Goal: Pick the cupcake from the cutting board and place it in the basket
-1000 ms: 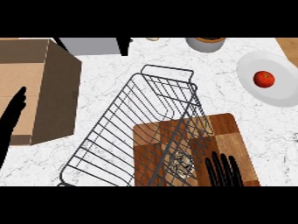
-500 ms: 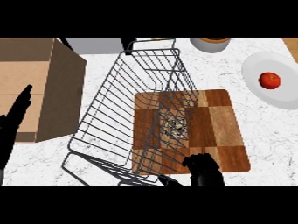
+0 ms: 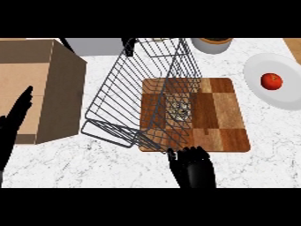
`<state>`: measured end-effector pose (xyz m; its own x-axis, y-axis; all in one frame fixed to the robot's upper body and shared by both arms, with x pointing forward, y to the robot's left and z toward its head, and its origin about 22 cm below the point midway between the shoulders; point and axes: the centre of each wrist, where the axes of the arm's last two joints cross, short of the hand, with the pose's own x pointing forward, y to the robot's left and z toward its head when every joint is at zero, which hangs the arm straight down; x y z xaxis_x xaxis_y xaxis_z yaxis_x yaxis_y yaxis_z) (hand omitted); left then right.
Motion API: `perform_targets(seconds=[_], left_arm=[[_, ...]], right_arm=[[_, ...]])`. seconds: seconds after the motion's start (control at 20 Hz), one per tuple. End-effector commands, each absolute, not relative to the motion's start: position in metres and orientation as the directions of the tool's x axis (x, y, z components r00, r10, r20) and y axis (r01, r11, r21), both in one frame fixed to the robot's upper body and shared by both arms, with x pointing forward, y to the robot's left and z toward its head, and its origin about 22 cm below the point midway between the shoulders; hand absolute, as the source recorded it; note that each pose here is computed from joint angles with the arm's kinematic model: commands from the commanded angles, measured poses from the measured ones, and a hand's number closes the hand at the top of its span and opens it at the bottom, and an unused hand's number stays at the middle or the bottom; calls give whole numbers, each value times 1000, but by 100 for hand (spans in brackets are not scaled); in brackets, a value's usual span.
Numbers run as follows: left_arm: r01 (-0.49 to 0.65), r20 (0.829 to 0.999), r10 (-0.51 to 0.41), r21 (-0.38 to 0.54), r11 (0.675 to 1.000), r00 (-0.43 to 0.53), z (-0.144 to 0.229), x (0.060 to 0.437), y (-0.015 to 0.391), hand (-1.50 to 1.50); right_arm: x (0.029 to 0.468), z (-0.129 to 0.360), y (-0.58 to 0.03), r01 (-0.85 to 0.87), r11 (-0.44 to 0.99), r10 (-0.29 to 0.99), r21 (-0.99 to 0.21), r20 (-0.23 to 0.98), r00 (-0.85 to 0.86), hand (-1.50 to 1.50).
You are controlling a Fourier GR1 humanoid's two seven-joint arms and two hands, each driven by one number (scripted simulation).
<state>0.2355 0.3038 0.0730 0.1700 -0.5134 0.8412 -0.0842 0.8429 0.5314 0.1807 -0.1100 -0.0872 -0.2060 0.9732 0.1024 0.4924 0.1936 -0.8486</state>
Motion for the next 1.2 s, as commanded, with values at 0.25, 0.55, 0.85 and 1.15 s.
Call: perform_targets(seconds=[0.25,0.55,0.85,1.15], left_arm=[[-15,810,-470,507,862,351,26,224,304,0],[4,835,-506,518,856,216,64,227,289,0],[35,821,-518,526,850,241,67,223,288,0],[55,809,-510,519,853,292,55,218,284,0]], right_arm=[[222,-59,-107,522,52,950,-851,-119,-289,150],[217,-87,-169,269,-251,817,-930,-353,-457,150],[262,-23,-163,260,-143,790,-955,-268,-551,150],[313,61,-153,208,-40,726,-977,-171,-666,150]])
